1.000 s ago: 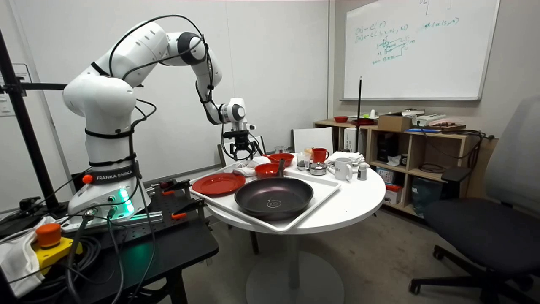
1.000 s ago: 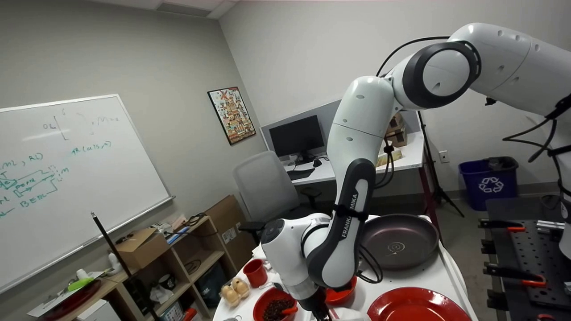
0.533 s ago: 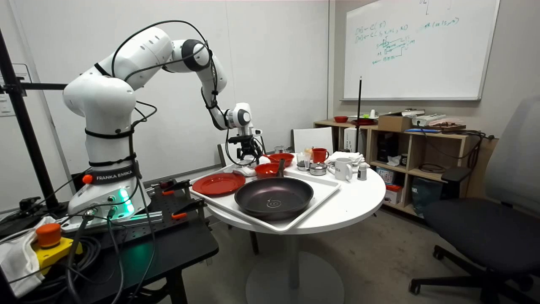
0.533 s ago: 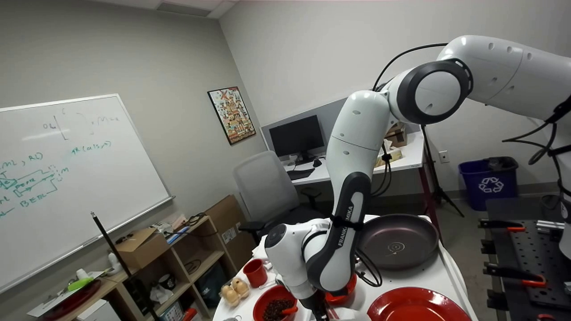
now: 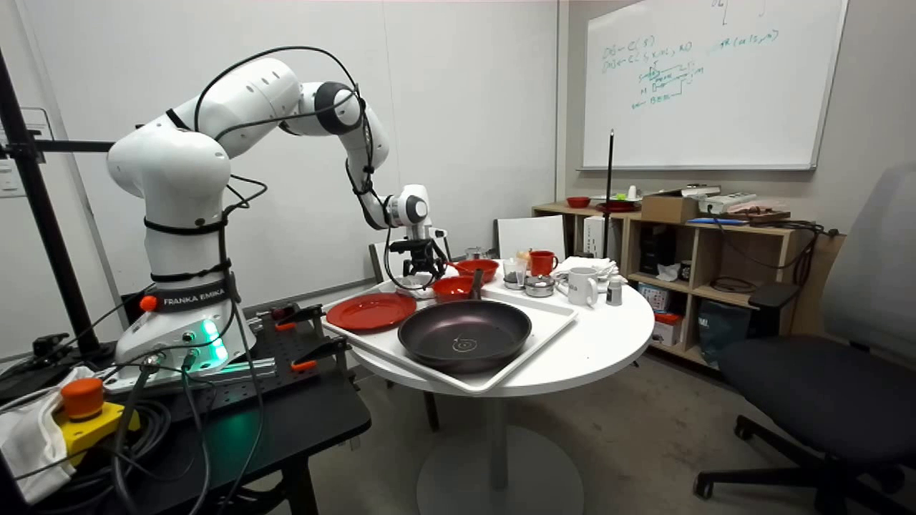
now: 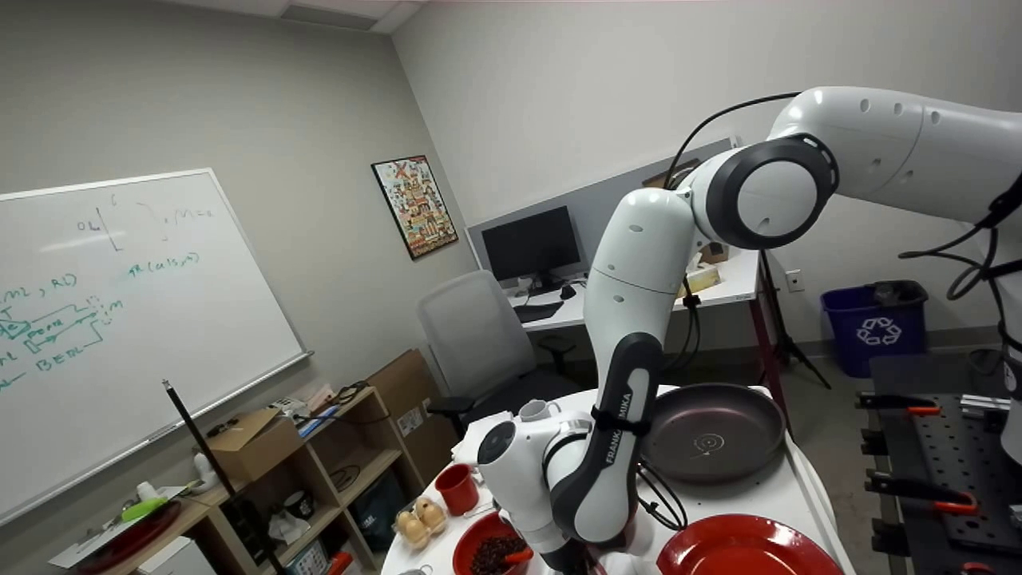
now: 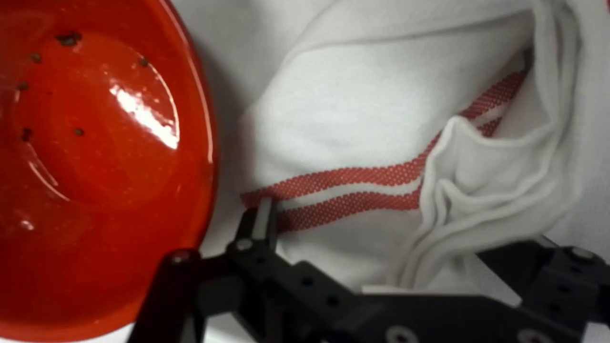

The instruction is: Use the white towel to wipe the pan

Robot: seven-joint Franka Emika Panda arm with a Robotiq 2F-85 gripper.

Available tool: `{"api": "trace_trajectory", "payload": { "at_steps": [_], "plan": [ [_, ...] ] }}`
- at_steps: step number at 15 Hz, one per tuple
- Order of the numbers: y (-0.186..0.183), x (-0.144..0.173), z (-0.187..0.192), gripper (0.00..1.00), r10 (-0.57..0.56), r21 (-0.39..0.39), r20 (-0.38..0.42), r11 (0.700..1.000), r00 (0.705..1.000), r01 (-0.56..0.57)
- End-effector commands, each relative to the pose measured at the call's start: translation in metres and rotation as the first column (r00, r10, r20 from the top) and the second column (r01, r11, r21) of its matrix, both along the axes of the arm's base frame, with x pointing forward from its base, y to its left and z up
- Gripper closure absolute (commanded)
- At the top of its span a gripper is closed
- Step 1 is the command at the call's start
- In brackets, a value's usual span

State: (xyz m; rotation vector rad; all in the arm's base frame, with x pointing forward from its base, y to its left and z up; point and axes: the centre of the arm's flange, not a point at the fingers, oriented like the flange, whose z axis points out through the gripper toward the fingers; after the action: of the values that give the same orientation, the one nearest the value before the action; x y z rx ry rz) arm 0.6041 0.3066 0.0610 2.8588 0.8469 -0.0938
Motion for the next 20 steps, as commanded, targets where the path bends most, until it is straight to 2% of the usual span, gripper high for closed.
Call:
{"api": "trace_trajectory", "payload": {
  "at_steps": [1, 11, 13, 15, 17, 20],
  "plan": [
    [0.013, 0.006, -0.007, 0.26, 0.003, 0.011, -0.001, 1.000, 1.000, -0.003],
    [0.026, 0.005, 0.008, 1.00, 0.033, 0.048, 0.020, 0.998, 0.999, -0.034],
    [0.029, 0.004, 0.017, 0.98, 0.043, 0.062, 0.021, 0.997, 0.999, -0.044],
    [0.034, -0.003, 0.029, 0.98, 0.095, 0.085, -0.015, 0.992, 0.995, -0.093],
    [0.042, -0.013, 0.052, 0.97, 0.168, 0.114, -0.030, 0.980, 0.985, -0.164],
    [0.051, -0.022, 0.098, 0.97, 0.235, 0.130, 0.002, 0.964, 0.972, -0.233]
  ]
}}
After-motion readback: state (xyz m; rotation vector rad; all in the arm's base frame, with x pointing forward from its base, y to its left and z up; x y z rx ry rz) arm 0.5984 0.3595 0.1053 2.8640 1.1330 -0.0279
